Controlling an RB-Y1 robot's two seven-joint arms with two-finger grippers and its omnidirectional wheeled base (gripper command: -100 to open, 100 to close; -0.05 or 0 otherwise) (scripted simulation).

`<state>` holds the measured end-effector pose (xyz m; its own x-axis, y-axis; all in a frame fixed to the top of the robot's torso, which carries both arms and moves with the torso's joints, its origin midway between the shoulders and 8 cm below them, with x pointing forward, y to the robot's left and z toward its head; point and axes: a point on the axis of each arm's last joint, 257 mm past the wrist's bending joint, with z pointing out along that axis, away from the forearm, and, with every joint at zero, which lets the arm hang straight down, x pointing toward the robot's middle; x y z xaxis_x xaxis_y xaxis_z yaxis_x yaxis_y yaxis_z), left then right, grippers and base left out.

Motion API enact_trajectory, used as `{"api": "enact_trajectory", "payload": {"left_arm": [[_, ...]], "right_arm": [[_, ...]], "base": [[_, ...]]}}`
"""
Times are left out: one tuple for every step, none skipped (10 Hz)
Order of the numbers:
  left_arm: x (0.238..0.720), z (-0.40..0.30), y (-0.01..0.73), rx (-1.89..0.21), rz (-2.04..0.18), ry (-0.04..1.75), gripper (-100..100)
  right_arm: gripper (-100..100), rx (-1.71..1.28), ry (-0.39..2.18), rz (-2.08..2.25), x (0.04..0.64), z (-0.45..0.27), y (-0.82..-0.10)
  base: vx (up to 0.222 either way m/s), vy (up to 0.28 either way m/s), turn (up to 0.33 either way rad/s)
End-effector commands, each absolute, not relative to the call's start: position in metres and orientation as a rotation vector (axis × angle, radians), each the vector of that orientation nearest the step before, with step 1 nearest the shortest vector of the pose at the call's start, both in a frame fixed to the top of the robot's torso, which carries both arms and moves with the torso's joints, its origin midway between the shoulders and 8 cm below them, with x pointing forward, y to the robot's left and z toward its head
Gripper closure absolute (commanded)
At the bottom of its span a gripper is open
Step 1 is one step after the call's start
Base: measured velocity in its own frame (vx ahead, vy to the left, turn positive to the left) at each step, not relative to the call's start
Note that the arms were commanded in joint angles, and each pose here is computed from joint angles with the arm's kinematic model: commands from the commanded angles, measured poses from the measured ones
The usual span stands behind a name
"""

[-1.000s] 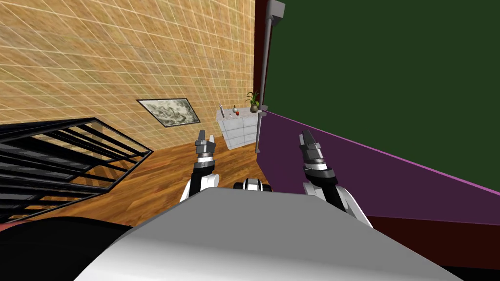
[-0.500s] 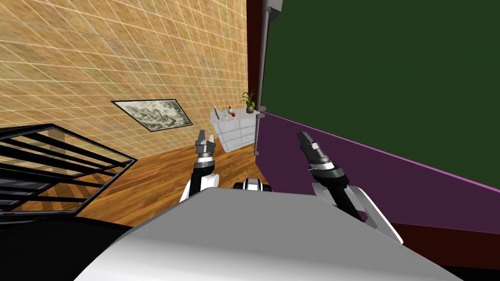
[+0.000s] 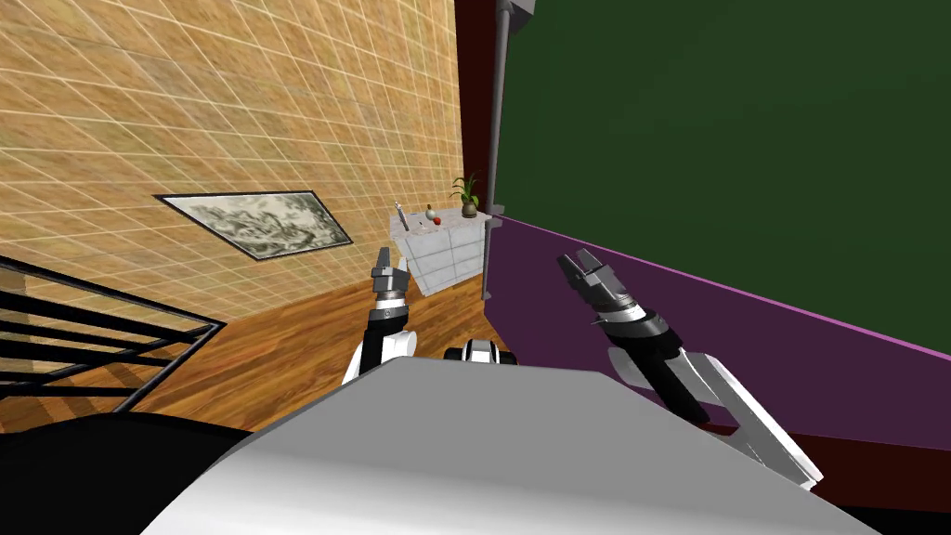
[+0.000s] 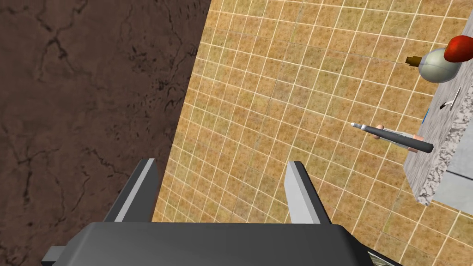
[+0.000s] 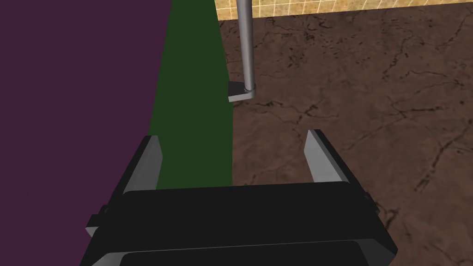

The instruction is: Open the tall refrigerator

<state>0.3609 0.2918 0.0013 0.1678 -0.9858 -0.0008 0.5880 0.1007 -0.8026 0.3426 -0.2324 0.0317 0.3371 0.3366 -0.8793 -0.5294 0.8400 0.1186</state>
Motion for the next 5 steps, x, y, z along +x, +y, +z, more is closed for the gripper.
{"api": "enact_trajectory", "payload": {"left_arm": [[0.3608,0.0013,0.2918,-0.769,-1.292,0.650,0],[0.3609,0.0014,0.2918,-0.769,-1.292,0.650,0],[0.3609,0.0013,0.2918,-0.769,-1.292,0.650,0],[0.3609,0.0013,0.2918,-0.769,-1.292,0.650,0],[0.3608,0.0013,0.2918,-0.769,-1.292,0.650,0]], "right_arm": [[-100,-0.313,1.101,0.458,0.3442,0.0343,-0.2336],[-100,-0.385,1.109,0.390,0.3452,0.0342,-0.2336],[-100,-0.444,1.111,0.329,0.3462,0.0352,-0.2348],[-100,-0.503,1.111,0.268,0.3475,0.0362,-0.2363],[-100,-0.526,1.115,0.255,0.3480,0.0342,-0.2345]], "base": [[0.082,0.071,-0.077],[0.092,0.041,-0.114],[0.106,0.091,-0.194],[0.138,0.128,-0.254],[0.107,0.090,-0.094]]}}
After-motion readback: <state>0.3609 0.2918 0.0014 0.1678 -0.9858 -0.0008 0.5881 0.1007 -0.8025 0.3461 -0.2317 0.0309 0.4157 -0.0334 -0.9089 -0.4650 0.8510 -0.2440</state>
